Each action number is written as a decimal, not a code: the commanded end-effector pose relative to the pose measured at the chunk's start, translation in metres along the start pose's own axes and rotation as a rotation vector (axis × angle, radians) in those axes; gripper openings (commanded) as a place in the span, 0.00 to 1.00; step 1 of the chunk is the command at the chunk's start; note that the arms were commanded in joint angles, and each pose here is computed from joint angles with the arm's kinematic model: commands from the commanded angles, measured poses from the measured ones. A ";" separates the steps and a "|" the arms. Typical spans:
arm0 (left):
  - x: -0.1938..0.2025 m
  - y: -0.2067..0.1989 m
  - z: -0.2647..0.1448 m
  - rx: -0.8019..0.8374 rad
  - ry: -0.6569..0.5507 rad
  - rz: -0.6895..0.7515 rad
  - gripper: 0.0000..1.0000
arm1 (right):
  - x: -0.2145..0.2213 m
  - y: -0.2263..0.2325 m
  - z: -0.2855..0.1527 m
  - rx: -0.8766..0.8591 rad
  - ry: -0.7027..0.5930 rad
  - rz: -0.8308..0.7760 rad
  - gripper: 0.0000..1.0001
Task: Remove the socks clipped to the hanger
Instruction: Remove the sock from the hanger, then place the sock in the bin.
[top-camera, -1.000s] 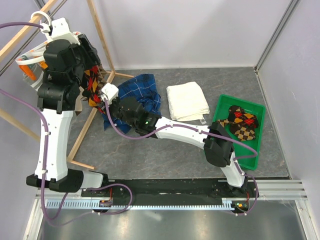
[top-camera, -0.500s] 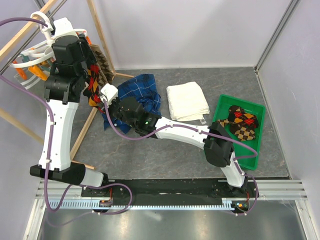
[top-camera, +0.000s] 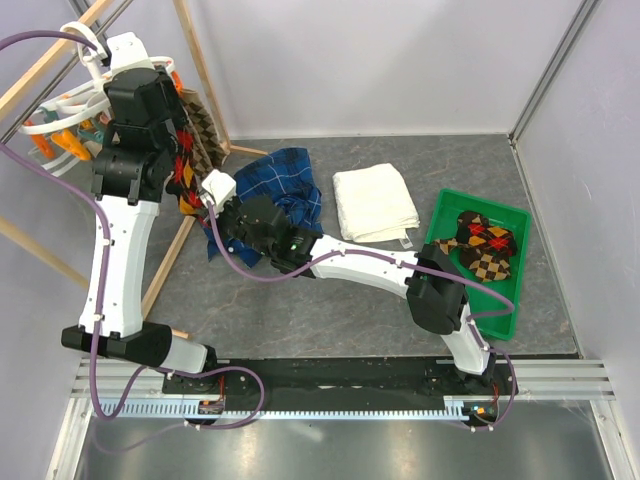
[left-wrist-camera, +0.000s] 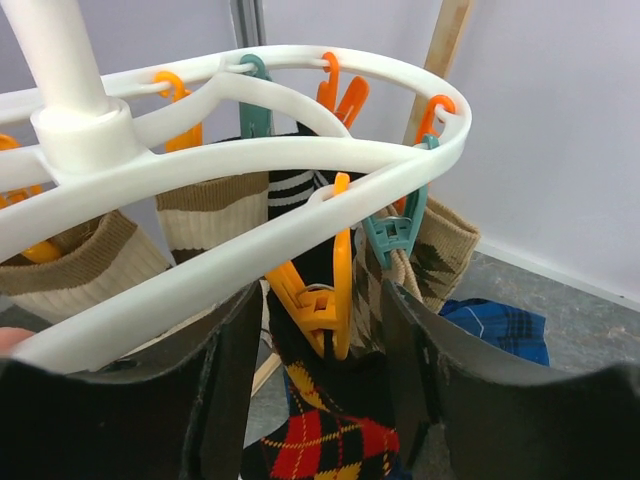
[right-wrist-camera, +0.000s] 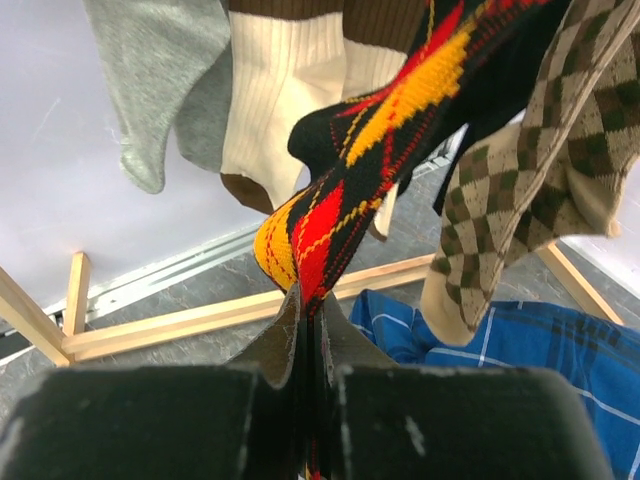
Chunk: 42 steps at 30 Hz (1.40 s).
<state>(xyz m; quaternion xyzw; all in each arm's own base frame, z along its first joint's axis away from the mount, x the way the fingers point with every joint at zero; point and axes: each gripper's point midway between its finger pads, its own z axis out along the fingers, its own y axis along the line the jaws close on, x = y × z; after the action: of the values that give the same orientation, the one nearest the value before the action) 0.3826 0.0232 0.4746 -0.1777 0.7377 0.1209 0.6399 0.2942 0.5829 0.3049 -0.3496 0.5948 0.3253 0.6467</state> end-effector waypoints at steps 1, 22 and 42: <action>-0.026 0.004 0.001 -0.025 -0.087 -0.013 0.53 | -0.031 0.001 -0.007 -0.011 -0.071 -0.006 0.00; -0.017 -0.004 -0.004 0.051 -0.078 0.033 0.02 | -0.026 -0.035 -0.044 0.152 0.037 0.065 0.00; 0.012 -0.003 -0.034 0.175 -0.037 0.045 0.18 | -0.040 -0.312 -0.348 1.084 0.369 0.114 0.00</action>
<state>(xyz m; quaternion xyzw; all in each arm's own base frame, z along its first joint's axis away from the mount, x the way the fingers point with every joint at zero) 0.3582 0.0101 0.4751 -0.1225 0.7282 0.0810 0.6695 0.3722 0.1852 0.3684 -0.0238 0.7704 0.0282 0.6365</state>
